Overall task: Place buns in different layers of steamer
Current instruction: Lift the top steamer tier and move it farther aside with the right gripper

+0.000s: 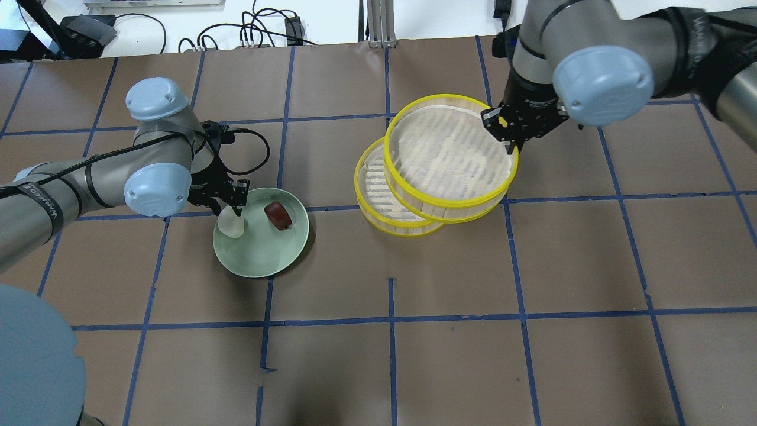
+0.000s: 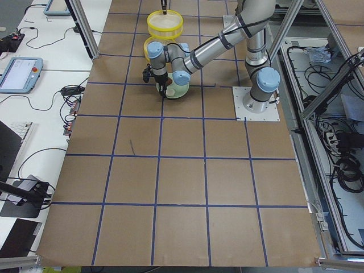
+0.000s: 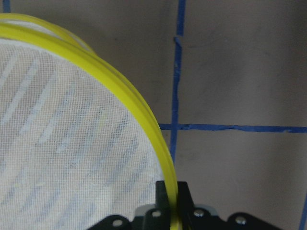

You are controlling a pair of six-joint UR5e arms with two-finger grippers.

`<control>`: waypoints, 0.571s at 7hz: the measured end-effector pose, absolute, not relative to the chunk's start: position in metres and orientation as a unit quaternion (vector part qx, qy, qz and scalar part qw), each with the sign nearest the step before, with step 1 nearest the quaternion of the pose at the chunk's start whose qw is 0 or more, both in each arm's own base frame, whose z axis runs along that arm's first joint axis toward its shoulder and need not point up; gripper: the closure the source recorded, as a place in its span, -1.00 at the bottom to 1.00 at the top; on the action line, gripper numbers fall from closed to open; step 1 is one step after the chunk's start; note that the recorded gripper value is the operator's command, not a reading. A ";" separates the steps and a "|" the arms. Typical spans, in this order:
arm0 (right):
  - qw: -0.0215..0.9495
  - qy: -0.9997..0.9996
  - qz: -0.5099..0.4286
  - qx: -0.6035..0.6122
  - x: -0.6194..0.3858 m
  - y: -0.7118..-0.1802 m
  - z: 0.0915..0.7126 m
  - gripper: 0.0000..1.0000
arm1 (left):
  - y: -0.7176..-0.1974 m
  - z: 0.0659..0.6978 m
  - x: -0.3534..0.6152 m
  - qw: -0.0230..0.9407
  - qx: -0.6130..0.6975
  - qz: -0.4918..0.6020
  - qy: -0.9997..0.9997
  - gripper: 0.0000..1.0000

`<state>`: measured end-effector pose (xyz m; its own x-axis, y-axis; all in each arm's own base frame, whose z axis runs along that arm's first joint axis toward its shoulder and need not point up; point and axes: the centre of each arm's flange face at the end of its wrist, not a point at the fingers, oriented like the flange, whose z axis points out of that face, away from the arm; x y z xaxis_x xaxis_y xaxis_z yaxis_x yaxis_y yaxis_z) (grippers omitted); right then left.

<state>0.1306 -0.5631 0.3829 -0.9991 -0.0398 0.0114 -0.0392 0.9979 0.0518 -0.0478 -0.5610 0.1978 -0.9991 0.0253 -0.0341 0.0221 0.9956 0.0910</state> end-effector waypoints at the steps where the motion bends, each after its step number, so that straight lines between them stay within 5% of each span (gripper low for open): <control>1: 0.004 -0.999 -0.032 0.016 0.088 -0.558 0.406 0.84 | -0.562 0.200 -0.047 0.019 0.012 0.042 0.999 0.46; 2: 0.003 -0.999 -0.035 0.010 0.051 -0.551 0.431 0.84 | -0.562 0.201 -0.047 0.019 0.012 0.041 0.999 -0.29; 4: 0.016 -0.999 -0.030 0.000 0.015 -0.539 0.470 0.84 | -0.562 0.201 -0.049 0.016 0.012 0.041 0.999 -0.38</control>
